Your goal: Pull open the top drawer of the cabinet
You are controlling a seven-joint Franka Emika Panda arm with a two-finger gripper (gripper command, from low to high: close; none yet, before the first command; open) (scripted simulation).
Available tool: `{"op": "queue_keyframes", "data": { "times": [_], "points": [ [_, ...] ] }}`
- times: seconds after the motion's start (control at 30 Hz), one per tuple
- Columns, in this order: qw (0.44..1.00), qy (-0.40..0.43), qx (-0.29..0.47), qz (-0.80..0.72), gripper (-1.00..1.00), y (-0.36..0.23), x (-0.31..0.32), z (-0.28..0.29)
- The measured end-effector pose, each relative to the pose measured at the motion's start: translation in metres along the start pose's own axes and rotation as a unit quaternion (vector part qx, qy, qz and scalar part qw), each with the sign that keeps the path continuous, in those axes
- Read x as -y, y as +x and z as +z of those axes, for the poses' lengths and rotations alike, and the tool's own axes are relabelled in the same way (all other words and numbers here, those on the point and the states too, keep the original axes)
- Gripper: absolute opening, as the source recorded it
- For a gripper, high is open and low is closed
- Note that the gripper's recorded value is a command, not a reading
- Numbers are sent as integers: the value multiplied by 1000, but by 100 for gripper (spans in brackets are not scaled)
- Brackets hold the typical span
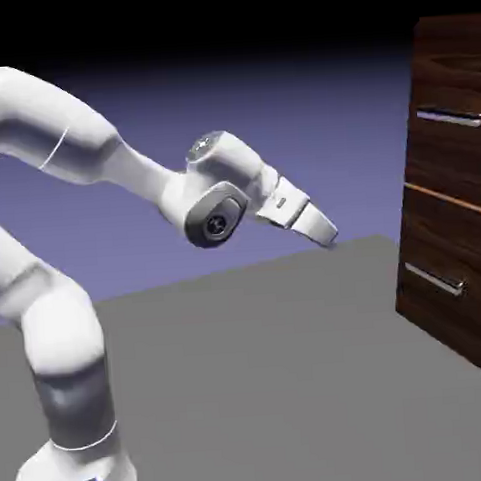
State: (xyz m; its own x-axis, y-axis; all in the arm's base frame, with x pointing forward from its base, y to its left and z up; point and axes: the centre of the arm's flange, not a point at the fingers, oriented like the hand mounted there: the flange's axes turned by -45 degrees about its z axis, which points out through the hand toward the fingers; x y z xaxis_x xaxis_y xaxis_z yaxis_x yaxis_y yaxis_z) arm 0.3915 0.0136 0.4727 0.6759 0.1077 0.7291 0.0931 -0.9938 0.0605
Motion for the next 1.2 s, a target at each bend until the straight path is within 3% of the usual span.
{"op": "queue_keyframes", "data": {
  "times": [0.37, 0.7, 0.97, 1.2],
  "points": [
    [967, 33, -119, -222, 0, 93, 46, -85],
    [907, 4, -218, -360, 0, 150, 39, -147],
    [860, -47, -273, -429, 0, 187, 10, -158],
    [825, -101, -296, -471, 0, 217, -19, -130]
  ]
}}
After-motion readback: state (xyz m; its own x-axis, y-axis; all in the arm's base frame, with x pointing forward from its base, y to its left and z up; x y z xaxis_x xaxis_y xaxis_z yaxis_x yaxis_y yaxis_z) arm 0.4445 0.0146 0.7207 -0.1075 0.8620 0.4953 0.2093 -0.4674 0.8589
